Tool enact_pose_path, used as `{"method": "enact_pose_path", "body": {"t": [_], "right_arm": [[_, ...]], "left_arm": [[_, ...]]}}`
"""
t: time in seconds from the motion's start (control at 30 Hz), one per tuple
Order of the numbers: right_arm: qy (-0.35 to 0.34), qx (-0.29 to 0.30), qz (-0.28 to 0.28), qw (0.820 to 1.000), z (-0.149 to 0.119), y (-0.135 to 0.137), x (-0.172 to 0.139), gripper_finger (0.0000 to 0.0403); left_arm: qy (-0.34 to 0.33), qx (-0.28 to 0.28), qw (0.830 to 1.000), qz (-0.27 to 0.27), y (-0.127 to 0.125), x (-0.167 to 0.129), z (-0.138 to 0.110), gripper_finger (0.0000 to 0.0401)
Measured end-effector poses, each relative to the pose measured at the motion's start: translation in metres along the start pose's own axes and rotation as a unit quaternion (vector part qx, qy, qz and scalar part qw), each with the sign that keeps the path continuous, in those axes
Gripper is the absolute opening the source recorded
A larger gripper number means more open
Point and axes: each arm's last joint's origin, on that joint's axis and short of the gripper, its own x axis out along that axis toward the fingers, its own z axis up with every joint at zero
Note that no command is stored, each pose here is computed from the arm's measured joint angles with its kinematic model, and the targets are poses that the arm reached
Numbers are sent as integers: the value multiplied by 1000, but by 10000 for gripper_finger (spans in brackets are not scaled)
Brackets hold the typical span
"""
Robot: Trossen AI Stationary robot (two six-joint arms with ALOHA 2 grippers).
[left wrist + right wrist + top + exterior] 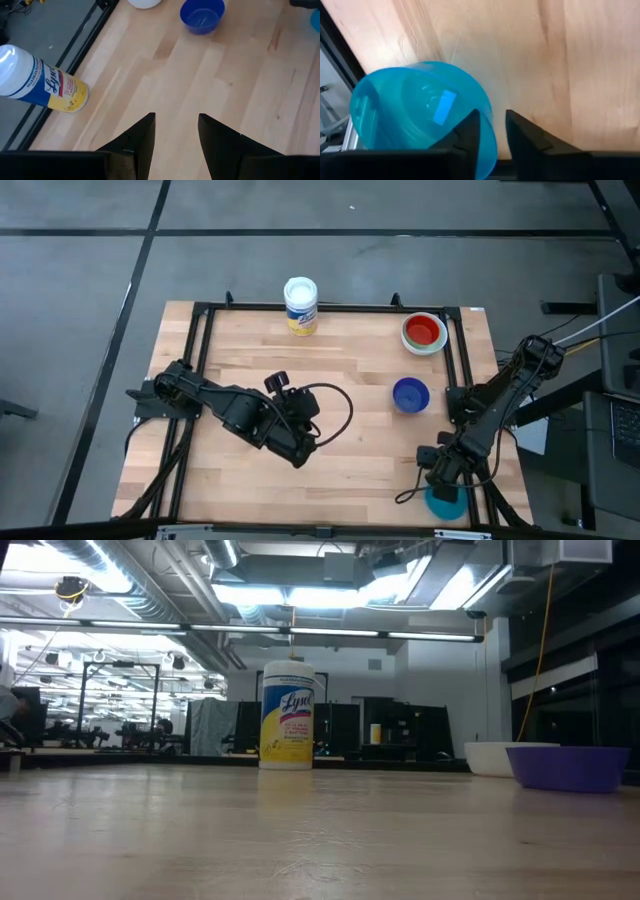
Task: Nest bowls inside each other
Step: Stack the light blue bowl on the red bowl
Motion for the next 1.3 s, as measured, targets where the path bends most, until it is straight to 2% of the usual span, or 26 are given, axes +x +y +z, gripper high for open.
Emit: {"method": "enact_pose_path", "body": {"t": [0.23, 0.37, 0.5, 0.63, 0.73, 0.87, 1.07, 1.17, 1.3], "right_arm": [[-3, -12, -1, 1000, 1, 0, 0, 13], [-8, 12, -2, 1000, 1, -1, 0, 5], [-26, 48, 24, 998, 7, 2, -3, 3], [-113, 119, 47, 985, 22, -4, -23, 2], [-193, 178, 67, 963, 41, -18, -46, 2], [-315, 232, 77, 917, 69, -42, -88, 1], [-446, 274, 43, 851, 109, -91, -164, 1], [-494, 319, 11, 809, 122, -123, -197, 0], [-532, 393, -22, 750, 128, -170, -223, 0]], "left_arm": [[3, -4, 1000, -3, 0, 0, 0, 145], [3, -4, 1000, -3, 0, 0, 0, 145], [3, -5, 1000, -3, 0, 0, 0, 145], [-3, -5, 1000, 4, 0, 0, 0, 145], [-16, -8, 1000, 20, 2, 2, 2, 145], [-19, -7, 999, 38, 14, 8, 10, 145], [-37, 13, 996, 76, 40, 12, 24, 145], [-40, 19, 995, 88, 60, 15, 34, 145], [-49, 24, 993, 102, 88, 14, 45, 145]]}}
